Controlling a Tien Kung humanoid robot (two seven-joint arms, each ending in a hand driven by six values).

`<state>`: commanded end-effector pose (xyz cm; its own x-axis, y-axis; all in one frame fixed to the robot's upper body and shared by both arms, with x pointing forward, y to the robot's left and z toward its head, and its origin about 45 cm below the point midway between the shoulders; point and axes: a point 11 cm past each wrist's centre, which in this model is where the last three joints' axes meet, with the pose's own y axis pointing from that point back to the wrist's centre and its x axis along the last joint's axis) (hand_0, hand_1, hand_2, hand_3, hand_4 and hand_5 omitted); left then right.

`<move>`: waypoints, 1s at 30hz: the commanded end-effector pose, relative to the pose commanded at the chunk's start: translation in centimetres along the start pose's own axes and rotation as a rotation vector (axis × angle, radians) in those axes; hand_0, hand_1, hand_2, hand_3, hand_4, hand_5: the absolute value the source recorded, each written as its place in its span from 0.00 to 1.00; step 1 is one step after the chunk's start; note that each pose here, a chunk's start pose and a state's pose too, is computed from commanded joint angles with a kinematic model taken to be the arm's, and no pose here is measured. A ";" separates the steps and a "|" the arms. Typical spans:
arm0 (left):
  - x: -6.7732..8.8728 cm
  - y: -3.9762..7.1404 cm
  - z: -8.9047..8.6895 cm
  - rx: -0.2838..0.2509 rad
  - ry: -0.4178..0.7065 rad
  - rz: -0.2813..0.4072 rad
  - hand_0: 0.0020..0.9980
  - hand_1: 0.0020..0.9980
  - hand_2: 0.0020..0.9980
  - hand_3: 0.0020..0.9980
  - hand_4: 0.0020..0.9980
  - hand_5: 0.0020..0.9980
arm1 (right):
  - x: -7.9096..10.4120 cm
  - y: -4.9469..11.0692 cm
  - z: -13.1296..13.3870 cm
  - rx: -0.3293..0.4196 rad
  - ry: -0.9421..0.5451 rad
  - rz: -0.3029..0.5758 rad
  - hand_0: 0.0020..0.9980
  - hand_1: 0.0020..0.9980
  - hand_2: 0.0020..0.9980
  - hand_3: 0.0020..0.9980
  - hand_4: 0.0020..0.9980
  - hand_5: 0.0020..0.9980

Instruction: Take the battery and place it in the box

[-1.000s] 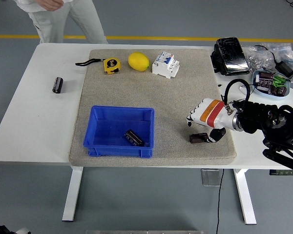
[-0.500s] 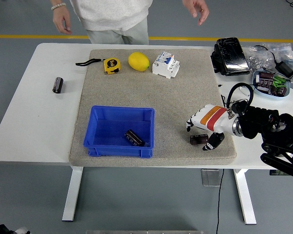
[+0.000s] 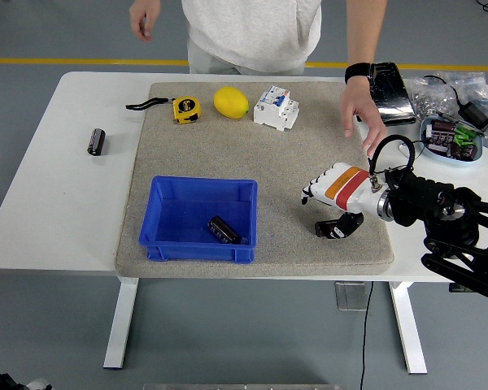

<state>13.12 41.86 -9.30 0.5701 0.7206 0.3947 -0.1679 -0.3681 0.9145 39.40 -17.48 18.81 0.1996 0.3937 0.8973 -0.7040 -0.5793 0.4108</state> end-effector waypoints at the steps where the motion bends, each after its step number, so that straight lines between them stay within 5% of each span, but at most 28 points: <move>1: 0.0 0.0 0.0 0.000 0.000 0.000 0.74 0.73 0.80 0.62 0.62 0.51 | 0.0 -0.1 0.1 -0.003 0.001 0.001 0.54 0.62 0.70 0.69 0.95 0.24; 9: -0.1 0.0 -0.1 0.000 0.001 -0.003 0.74 0.73 0.79 0.62 0.62 0.51 | 0.3 -0.2 0.2 -0.014 0.016 0.040 0.55 0.62 0.70 0.68 0.94 0.24; 16: -0.1 0.0 -0.1 -0.001 -0.003 -0.004 0.74 0.73 0.79 0.62 0.62 0.51 | 1.3 0.9 -0.8 -0.037 -0.111 0.117 0.54 0.62 0.69 0.64 0.94 0.26; 21: 0.0 0.0 -0.3 0.001 -0.006 -0.001 0.74 0.73 0.79 0.62 0.62 0.51 | 1.7 2.7 -1.7 -0.135 -0.259 0.199 0.54 0.62 0.69 0.64 0.94 0.26; 22: 0.0 0.0 -0.4 0.003 -0.007 0.000 0.74 0.73 0.79 0.62 0.62 0.51 | 1.7 3.2 -1.9 -0.168 -0.314 0.224 0.54 0.62 0.68 0.67 0.99 0.36; 23: 0.0 0.0 -0.4 0.004 -0.007 0.000 0.74 0.73 0.79 0.62 0.62 0.51 | 1.7 3.4 -1.9 -0.192 -0.350 0.240 0.54 0.62 0.68 0.67 0.99 0.36; 27: 0.1 -0.1 -0.6 0.009 -0.011 0.003 0.74 0.73 0.79 0.62 0.62 0.51 | 0.0 4.5 -2.1 -0.331 -0.580 0.284 0.54 0.62 0.68 0.67 0.99 0.36; 28: 0.1 -0.1 -0.6 0.010 -0.012 0.003 0.74 0.73 0.79 0.62 0.62 0.51 | -0.8 4.7 -2.2 -0.371 -0.649 0.289 0.55 0.62 0.68 0.73 1.00 0.48; 30: 0.1 -0.1 -0.7 0.012 -0.013 0.005 0.74 0.73 0.79 0.62 0.62 0.51 | -2.2 4.9 -2.2 -0.441 -0.771 0.303 0.55 0.62 0.68 0.73 1.00 0.48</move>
<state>12.62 42.38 -9.27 0.5799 0.7111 0.3976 -0.1608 -0.3785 0.9115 33.97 -19.61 18.55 0.2508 -0.4030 0.8802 -0.9632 -0.1945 0.1854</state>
